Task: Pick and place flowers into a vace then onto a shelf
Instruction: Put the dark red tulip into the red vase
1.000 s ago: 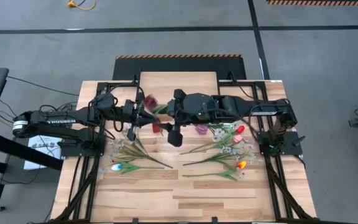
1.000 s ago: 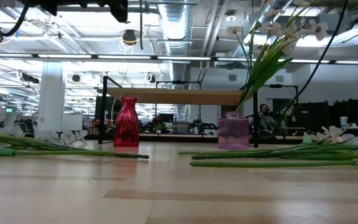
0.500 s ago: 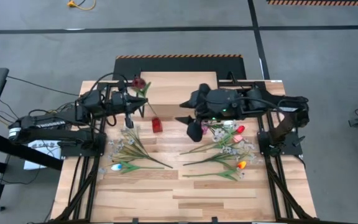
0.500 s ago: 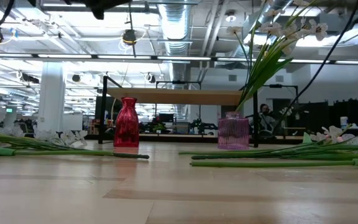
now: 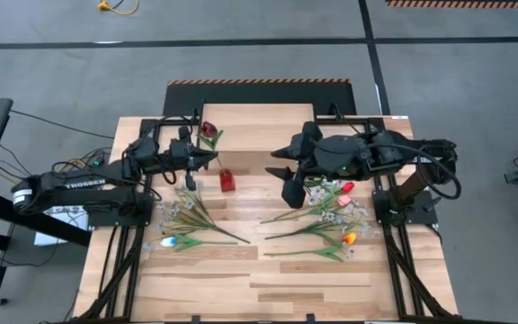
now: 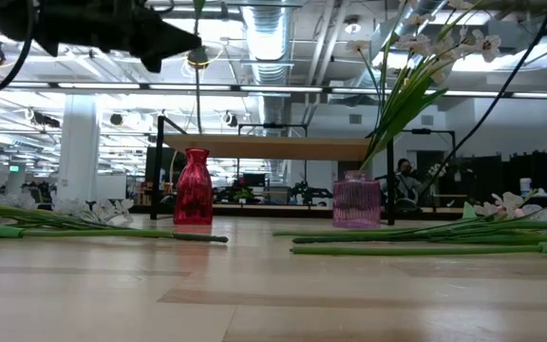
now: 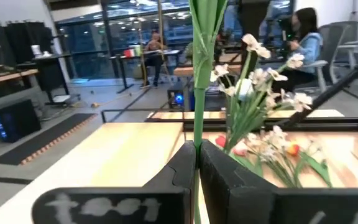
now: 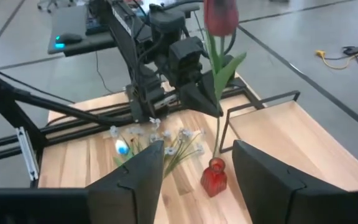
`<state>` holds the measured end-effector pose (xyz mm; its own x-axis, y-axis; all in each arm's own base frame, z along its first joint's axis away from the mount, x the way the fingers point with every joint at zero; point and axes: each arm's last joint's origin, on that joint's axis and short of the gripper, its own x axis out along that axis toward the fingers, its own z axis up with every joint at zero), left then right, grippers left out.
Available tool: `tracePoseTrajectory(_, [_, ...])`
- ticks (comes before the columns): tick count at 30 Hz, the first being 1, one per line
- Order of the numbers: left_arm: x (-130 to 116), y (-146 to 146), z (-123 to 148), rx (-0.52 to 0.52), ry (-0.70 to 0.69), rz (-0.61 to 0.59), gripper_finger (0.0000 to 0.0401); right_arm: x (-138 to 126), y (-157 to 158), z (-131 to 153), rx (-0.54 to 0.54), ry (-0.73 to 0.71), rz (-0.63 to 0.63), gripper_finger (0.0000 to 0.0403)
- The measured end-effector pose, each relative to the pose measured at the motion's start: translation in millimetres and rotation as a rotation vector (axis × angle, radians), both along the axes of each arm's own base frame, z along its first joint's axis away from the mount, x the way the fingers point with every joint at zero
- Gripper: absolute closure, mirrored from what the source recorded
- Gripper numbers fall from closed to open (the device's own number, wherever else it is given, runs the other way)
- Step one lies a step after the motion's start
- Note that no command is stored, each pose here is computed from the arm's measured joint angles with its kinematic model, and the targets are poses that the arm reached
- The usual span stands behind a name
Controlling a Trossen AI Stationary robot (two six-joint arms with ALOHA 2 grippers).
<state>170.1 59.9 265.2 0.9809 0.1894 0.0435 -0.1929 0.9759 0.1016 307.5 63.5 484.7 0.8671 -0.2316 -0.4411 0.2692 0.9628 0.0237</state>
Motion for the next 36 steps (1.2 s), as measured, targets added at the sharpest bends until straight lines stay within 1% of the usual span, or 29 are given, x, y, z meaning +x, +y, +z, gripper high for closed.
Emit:
tracePoseTrajectory(3, [-2,1,-12,0.002,0.017,0.004,0.0401,2,0,-3,-0.006,0.024,0.000,0.0232])
tracePoseTrajectory(5, [-3,3,-17,0.005,0.024,-0.021,0.0401,1,0,-5,-0.013,0.045,0.001,0.0237])
tracePoseTrajectory(8, [-5,4,-21,0.006,0.033,-0.068,0.0401,-1,0,-8,-0.020,0.078,0.007,0.0240])
tracePoseTrajectory(11, [-6,6,-22,0.020,0.042,-0.107,0.0401,-2,0,-10,-0.010,0.105,0.041,0.0240])
tracePoseTrajectory(14, [-7,8,-21,0.034,0.040,-0.125,0.0401,-2,1,-10,-0.001,0.110,0.060,0.0237])
tracePoseTrajectory(20, [-9,12,-18,0.074,0.011,-0.093,0.0401,-2,1,-10,-0.006,0.112,0.069,0.0235])
tracePoseTrajectory(23, [-10,13,-16,0.076,-0.002,-0.087,0.0401,-1,1,-10,-0.002,0.112,0.075,0.0238])
tracePoseTrajectory(30, [-11,17,-20,0.073,0.031,-0.058,0.0401,-1,1,-10,0.003,0.111,0.078,0.0239])
tracePoseTrajectory(36, [0,23,-31,0.056,0.077,-0.058,0.0401,-1,2,-11,0.004,0.112,0.079,0.0241])
